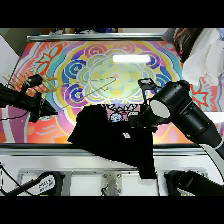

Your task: Fold the clothes and pants, and hang the long-sleeved shirts on hangers.

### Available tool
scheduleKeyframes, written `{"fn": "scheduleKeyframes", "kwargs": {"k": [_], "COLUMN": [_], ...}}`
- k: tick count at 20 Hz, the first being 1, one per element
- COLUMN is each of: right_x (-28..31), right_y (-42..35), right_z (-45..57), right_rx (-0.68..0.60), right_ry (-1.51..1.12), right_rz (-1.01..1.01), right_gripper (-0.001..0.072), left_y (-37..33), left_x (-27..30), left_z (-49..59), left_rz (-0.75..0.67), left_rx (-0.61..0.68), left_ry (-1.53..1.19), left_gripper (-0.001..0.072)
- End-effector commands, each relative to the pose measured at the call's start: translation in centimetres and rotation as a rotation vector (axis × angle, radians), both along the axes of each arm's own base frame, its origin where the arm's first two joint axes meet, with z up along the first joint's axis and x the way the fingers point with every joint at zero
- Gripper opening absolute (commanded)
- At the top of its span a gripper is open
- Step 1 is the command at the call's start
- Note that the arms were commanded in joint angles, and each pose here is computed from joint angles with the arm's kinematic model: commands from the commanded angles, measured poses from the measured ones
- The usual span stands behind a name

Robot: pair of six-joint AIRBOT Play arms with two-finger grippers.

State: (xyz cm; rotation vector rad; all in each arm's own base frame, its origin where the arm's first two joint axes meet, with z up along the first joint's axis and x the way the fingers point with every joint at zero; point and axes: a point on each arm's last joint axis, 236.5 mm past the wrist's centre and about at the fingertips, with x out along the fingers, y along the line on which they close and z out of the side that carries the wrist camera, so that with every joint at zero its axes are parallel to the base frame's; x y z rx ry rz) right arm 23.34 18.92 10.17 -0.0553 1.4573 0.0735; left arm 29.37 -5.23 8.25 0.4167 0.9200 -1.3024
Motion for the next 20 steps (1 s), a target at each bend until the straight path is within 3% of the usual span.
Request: {"fn": "scheduleKeyframes", "kwargs": {"k": [1, 7, 14, 20], "right_x": [0.1, 2.5, 3.2, 3.1], "right_y": [-0.2, -3.3, -3.7, -3.6], "right_z": [0.6, 4.6, 6.1, 6.1], "right_rx": [0.019, 0.059, 0.083, 0.087], "right_ry": [-0.001, -0.05, -0.082, -0.079], "right_rz": [-0.007, -0.094, -0.114, -0.111], "right_gripper": [0.0017, 0.0018, 0.0017, 0.0017], "left_y": [-0.4, -1.6, -5.7, -8.1], "left_x": [-0.4, -0.3, -4.0, -6.5], "left_z": [-0.1, 0.9, -0.9, -3.7], "left_rz": [-0.026, -0.05, -0.268, -0.28], "left_rx": [-0.028, -0.08, -0.045, -0.062], "left_ry": [-0.016, -0.044, -0.032, -0.056], "left_gripper": [0.0018, 0.0017, 0.0017, 0.0017]}}
